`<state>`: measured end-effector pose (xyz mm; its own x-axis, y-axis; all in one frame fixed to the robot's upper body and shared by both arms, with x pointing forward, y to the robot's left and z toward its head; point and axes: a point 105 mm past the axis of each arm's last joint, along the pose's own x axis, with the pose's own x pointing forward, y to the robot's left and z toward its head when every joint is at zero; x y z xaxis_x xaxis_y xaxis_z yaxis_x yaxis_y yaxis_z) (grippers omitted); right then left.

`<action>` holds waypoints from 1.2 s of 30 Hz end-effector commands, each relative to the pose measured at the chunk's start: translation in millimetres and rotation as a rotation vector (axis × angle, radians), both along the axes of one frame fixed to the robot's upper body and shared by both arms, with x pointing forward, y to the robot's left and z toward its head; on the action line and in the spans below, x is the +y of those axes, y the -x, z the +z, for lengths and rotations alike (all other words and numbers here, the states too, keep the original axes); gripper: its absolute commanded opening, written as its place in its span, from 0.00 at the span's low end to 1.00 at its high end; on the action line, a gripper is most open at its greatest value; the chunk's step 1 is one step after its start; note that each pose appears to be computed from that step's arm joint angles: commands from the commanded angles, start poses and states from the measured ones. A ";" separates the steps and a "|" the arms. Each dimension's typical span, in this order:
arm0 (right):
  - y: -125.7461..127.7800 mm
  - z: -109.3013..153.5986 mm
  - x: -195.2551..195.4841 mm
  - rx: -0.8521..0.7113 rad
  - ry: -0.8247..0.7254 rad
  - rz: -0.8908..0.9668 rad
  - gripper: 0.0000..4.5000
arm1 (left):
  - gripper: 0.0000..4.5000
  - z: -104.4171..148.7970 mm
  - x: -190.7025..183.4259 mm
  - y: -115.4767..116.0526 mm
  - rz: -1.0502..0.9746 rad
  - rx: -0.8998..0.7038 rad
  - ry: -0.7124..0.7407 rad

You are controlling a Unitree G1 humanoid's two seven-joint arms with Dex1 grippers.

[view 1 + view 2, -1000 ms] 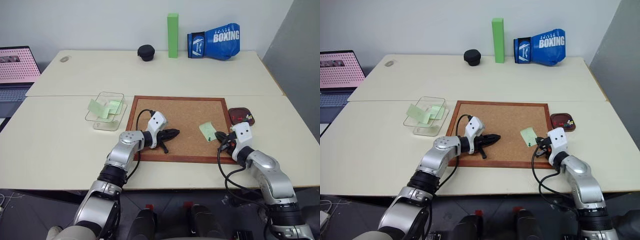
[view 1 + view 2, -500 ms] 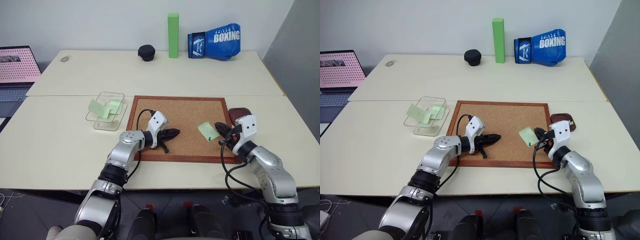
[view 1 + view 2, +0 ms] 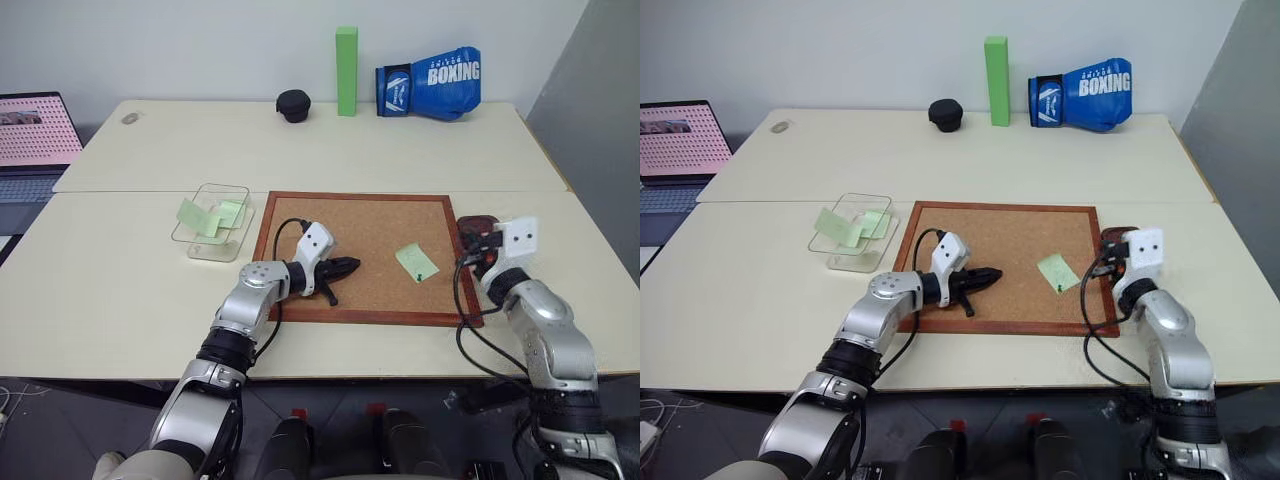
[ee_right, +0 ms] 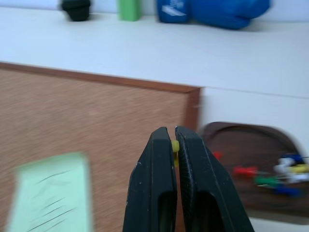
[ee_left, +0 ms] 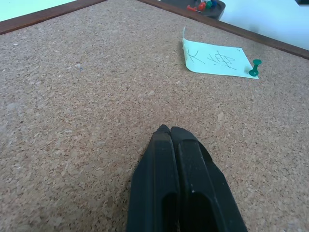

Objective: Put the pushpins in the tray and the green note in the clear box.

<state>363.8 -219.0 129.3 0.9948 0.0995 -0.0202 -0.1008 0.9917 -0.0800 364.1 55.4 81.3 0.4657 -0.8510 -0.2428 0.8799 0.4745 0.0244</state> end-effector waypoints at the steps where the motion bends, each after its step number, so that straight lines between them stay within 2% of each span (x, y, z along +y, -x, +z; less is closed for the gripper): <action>1: -20.6 19.8 -25.0 -0.040 -0.016 -0.129 0.02 | 0.00 -7.3 -4.1 1.7 -0.008 0.024 -0.015; 8: -44.7 17.4 -43.2 -0.013 -0.020 -0.190 0.02 | 0.00 -5.7 -5.8 0.3 -0.001 0.018 -0.012; 10: -47.6 16.7 -47.7 -0.006 -0.022 -0.198 0.12 | 0.00 -5.3 -2.7 -1.0 0.012 0.014 -0.012; 11: -48.5 17.1 -49.7 -0.005 -0.025 -0.201 0.14 | 0.00 -5.4 -0.8 -1.1 0.018 0.013 -0.012; 15: -49.8 16.5 -52.2 -0.003 -0.032 -0.199 0.30 | 0.00 -7.0 2.7 0.1 0.026 0.015 -0.013; 21: -49.1 14.6 -52.1 0.000 -0.037 -0.190 0.61 | 0.00 -7.6 1.0 0.8 0.028 0.016 -0.009; 30: -47.6 14.5 -47.1 -0.003 -0.046 -0.156 1.00 | 0.00 -6.4 -3.0 0.6 0.018 0.016 -0.005; 36: -46.1 9.6 -44.0 0.006 0.017 -0.141 1.00 | 0.00 -6.6 -3.5 1.1 0.015 0.016 -0.006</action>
